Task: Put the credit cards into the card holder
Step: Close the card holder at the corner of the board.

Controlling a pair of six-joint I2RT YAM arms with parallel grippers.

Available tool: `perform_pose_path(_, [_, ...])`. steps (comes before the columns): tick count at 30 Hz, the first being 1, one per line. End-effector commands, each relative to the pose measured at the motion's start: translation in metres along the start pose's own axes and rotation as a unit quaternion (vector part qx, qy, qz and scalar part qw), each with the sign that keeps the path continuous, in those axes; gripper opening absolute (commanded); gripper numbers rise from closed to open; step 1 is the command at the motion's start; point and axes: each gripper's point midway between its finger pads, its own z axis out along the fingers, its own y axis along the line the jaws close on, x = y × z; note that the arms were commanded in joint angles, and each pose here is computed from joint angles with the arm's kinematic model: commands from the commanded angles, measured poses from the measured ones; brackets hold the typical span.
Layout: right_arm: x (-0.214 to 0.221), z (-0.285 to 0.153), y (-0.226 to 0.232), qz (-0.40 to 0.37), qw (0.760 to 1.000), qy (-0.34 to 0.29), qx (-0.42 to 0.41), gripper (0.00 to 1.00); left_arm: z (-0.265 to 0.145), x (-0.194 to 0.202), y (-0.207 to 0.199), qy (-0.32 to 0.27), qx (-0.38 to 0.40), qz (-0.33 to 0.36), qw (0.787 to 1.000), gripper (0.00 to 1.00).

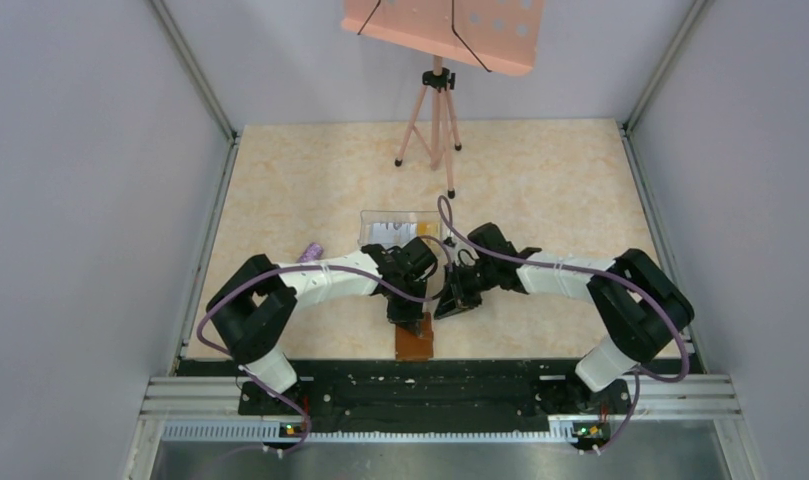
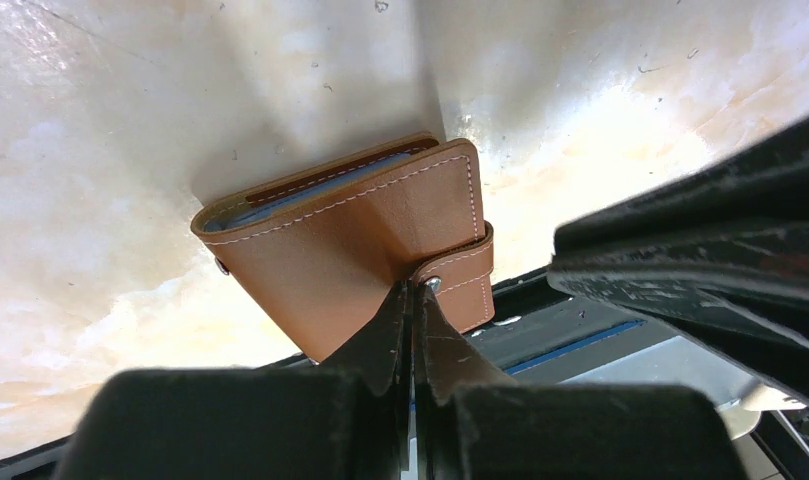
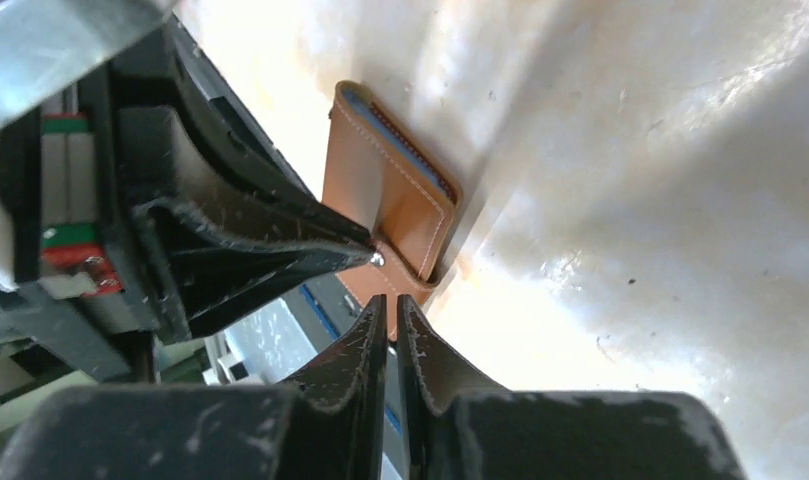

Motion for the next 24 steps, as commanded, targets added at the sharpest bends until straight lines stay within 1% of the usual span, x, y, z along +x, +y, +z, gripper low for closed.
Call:
perform_pose_path(1, [0.003,-0.009,0.015,-0.044,0.999,0.002,-0.018,0.01,0.017,0.006,0.033,0.011,-0.072,0.003,0.997,0.00])
perform_pose_path(6, [0.013,0.004,0.026,-0.049,0.997,0.031,-0.045,0.00,0.017,0.007,0.037,0.012,-0.082,0.001,0.997,0.00])
perform_pose_path(13, [0.024,0.027,0.026,-0.041,0.995,0.072,-0.059,0.00,0.016,0.006,0.043,0.014,-0.104,0.002,0.994,0.00])
perform_pose_path(19, [0.029,0.040,0.016,-0.022,0.994,0.090,-0.051,0.00,0.018,0.007,0.044,0.018,-0.111,0.005,0.994,0.00])
perform_pose_path(24, [0.030,0.045,0.006,-0.012,0.995,0.094,-0.018,0.00,0.019,0.008,0.047,0.024,-0.131,0.014,0.991,0.00])
